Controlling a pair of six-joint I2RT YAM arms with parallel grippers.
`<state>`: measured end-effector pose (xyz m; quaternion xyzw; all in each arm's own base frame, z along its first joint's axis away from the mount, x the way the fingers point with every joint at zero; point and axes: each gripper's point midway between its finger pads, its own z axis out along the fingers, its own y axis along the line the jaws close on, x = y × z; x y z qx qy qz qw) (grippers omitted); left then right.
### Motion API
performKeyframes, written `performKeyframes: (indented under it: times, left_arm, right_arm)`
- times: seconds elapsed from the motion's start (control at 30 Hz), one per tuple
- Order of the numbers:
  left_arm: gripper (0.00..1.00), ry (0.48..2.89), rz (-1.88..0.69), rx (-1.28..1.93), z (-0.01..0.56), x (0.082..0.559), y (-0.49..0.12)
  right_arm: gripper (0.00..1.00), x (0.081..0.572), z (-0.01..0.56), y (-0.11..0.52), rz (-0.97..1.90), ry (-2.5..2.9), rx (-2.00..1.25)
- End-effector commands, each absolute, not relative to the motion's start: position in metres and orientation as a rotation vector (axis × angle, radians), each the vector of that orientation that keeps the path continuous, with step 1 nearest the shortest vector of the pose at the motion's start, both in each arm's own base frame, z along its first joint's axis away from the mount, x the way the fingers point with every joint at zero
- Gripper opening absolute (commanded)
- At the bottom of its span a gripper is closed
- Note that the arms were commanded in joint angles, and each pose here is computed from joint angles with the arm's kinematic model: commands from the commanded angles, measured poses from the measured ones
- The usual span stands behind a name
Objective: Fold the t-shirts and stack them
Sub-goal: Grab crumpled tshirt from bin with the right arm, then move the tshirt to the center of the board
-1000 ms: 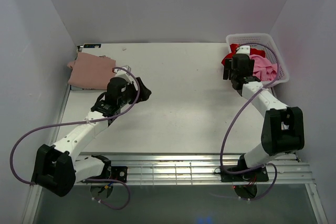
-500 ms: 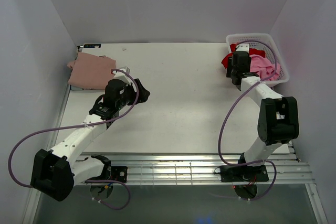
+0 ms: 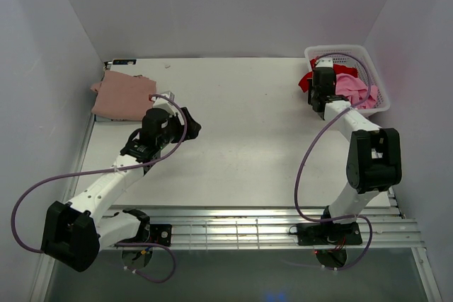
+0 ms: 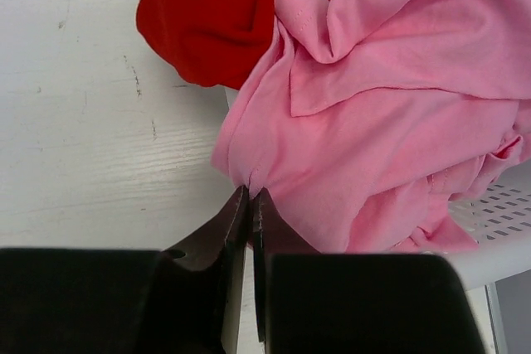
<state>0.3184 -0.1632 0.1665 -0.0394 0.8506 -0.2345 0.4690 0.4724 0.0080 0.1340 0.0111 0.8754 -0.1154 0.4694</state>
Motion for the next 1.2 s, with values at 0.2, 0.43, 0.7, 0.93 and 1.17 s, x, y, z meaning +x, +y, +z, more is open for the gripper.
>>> performKeyframes:
  times: [0.2, 0.43, 0.7, 0.93, 1.17]
  left_arm:
    - [0.83, 2.034, -0.636, -0.081, 0.173, 0.315, -0.169]
    - [0.82, 2.051, -0.648, -0.099, 0.165, 0.31, -0.169]
    - [0.82, 2.021, -0.558, -0.148, 0.173, 0.309, -0.149]
    - [0.82, 1.978, -0.55, -0.174, 0.184, 0.304, -0.142]
    - [0.82, 1.973, -0.558, -0.188, 0.183, 0.299, -0.14]
  right_arm:
    - [0.08, 0.47, 0.298, 0.083, 0.031, 1.941, -0.155]
    - [0.08, 0.417, 0.435, 0.193, 0.391, 1.74, -0.399]
    - [0.08, 0.343, 0.531, 0.26, 0.835, 1.516, -0.604]
    - [0.08, 0.292, 0.574, 0.278, 1.104, 1.361, -0.711]
    - [0.08, 0.28, 0.576, 0.301, 1.325, 1.305, -0.768]
